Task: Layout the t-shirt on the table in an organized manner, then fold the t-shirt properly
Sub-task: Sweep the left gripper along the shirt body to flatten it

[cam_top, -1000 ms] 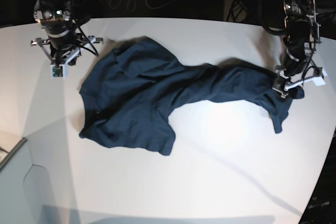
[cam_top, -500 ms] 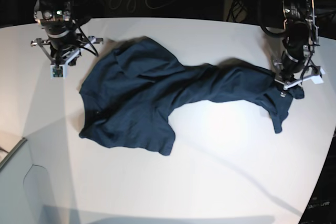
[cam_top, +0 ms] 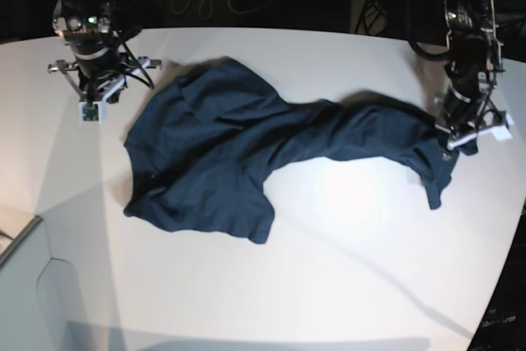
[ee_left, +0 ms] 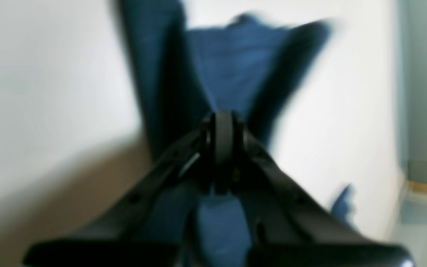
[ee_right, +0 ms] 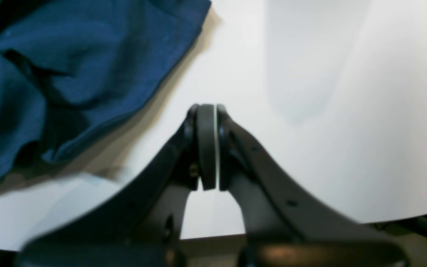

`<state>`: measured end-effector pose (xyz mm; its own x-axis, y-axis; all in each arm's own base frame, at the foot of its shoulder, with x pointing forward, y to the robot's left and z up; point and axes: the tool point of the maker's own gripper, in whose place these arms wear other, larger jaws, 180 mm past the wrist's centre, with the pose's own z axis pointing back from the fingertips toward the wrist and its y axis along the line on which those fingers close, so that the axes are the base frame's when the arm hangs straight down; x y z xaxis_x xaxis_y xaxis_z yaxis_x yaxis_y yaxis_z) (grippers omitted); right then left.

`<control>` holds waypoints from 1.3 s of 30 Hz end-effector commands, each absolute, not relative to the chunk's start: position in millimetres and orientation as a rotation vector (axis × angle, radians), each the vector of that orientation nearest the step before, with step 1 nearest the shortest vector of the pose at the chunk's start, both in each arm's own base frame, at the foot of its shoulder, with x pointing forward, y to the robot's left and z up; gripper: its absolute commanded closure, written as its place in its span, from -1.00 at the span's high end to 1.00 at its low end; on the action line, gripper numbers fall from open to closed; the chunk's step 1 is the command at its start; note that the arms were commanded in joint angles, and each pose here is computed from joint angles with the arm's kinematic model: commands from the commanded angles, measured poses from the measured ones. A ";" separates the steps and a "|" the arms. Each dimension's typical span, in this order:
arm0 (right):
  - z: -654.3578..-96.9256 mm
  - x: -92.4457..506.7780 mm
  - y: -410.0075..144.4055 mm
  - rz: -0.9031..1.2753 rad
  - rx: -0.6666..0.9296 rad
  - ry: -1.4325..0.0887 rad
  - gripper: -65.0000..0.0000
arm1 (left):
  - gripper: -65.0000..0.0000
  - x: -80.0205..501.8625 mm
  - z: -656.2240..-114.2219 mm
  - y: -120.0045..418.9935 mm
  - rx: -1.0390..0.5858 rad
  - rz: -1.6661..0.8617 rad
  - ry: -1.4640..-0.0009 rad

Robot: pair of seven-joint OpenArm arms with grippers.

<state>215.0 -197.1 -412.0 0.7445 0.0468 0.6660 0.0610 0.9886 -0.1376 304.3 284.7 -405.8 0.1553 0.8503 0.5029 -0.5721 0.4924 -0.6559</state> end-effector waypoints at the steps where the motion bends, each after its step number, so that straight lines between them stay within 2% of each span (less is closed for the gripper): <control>1: -403.8 220.9 -201.0 -0.001 -0.170 -0.766 -1.00 | -0.99 320.6 -374.9 285.9 -0.389 1.032 -1.046; 6: -404.7 218.9 -201.7 -0.001 -0.173 -0.761 -1.00 | -0.99 357.4 -289.7 263.2 -0.507 0.916 -1.243; 15: -411.2 214.2 -202.5 -0.003 -0.172 -0.737 -1.00 | -0.99 431.5 -184.8 199.6 -0.720 0.710 -1.419; 20: -414.5 207.1 -202.1 -0.001 -0.172 -0.721 -1.00 | -0.99 478.5 -179.9 174.3 -0.744 0.665 -1.378; 26: -413.9 206.4 -201.5 -0.002 -0.171 -0.721 -1.00 | -0.96 532.8 -253.1 153.0 -0.681 0.765 -1.140; 28: -416.0 201.5 -201.0 -0.002 -0.170 -0.711 -1.00 | -0.83 540.9 -277.6 153.8 -0.648 0.810 -1.068; 29: -416.2 200.2 -199.6 0.000 -0.167 -0.709 -1.00 | -0.69 542.6 -291.6 155.0 -0.627 0.833 -1.028; 33: -417.7 198.4 -193.4 -0.019 -0.151 -0.711 -1.00 | 0.03 540.6 -318.8 159.6 -0.586 0.868 -0.960; 34: -418.3 198.1 -193.1 -0.020 -0.150 -0.709 -1.00 | 0.15 539.2 -320.3 164.4 -0.576 0.871 -0.963; 39: -417.9 199.4 -191.5 -0.019 -0.147 -0.712 -1.00 | 0.19 522.2 -329.3 201.4 -0.519 0.878 -0.990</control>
<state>192.8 -189.2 -426.8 0.7820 0.0261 0.6227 0.0635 0.9906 -0.1212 509.1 190.5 -355.3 0.3098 0.8221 0.4777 -0.4285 0.5693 -0.7017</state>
